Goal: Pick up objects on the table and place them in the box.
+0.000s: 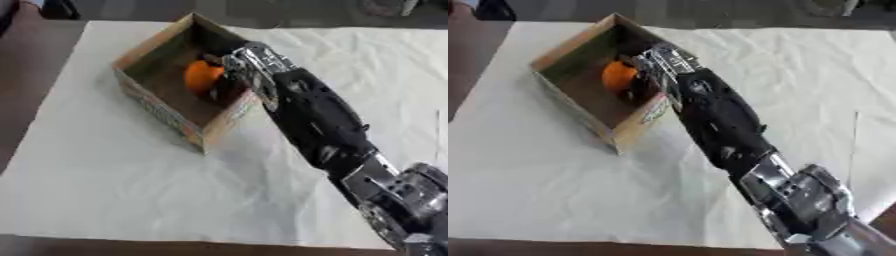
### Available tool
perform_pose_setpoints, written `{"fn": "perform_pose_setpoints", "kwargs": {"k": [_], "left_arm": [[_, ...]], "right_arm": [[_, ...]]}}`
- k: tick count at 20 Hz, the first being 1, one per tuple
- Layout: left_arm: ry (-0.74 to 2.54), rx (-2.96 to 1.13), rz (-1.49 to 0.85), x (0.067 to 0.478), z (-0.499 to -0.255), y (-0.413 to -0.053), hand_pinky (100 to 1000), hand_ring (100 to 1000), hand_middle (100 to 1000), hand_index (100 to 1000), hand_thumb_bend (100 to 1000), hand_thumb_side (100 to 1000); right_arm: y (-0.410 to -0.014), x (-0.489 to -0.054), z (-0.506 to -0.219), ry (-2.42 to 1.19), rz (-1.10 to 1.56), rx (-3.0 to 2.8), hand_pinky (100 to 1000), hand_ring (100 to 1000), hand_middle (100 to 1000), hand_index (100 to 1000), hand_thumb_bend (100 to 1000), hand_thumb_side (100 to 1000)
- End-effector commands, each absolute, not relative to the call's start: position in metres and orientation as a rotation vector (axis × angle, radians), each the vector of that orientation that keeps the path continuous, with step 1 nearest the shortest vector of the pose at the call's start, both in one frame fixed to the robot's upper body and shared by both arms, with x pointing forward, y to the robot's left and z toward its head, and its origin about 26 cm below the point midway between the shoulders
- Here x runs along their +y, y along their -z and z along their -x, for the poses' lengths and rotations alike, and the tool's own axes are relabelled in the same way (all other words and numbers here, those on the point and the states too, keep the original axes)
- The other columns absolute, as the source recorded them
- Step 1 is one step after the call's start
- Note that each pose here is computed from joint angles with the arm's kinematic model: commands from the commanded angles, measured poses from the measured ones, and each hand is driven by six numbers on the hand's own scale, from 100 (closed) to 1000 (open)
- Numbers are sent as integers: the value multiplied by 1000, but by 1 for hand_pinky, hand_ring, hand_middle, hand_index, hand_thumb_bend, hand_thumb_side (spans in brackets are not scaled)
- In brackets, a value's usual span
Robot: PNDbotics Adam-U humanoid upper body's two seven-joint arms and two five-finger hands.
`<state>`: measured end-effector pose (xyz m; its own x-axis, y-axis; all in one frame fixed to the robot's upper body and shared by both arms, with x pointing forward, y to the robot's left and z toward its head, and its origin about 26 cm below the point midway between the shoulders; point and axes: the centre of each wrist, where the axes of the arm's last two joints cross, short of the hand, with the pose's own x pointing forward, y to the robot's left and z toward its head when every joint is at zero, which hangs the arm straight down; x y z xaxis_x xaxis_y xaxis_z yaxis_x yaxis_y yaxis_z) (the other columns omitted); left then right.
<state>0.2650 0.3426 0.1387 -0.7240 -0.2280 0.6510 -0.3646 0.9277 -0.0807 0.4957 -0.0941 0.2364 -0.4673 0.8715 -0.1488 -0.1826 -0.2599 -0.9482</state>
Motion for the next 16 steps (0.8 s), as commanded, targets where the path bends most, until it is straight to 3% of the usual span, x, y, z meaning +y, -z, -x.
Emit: {"fn": "perform_pose_setpoints", "kwargs": {"k": [1, 5, 8, 16], "left_arm": [[-252, -2440, -413, 342, -264, -147, 363, 417, 644, 679, 100, 737], [-251, -2440, -411, 342, -264, -147, 364, 417, 645, 679, 100, 737], [-251, -2441, -410, 342, -264, -147, 364, 417, 645, 680, 100, 738], [-253, -2437, -409, 342, -263, -147, 363, 417, 645, 678, 100, 737]], "right_arm": [[-257, -89, -494, -1853, 942, -1258, 726, 835, 856, 889, 100, 438], [-266, -86, -491, -1875, 953, -1270, 747, 855, 886, 934, 417, 608], [-273, -84, -488, -1875, 954, -1298, 764, 868, 897, 962, 556, 665], [-297, -88, -480, -1825, 967, -1390, 773, 864, 894, 966, 569, 665]]}}
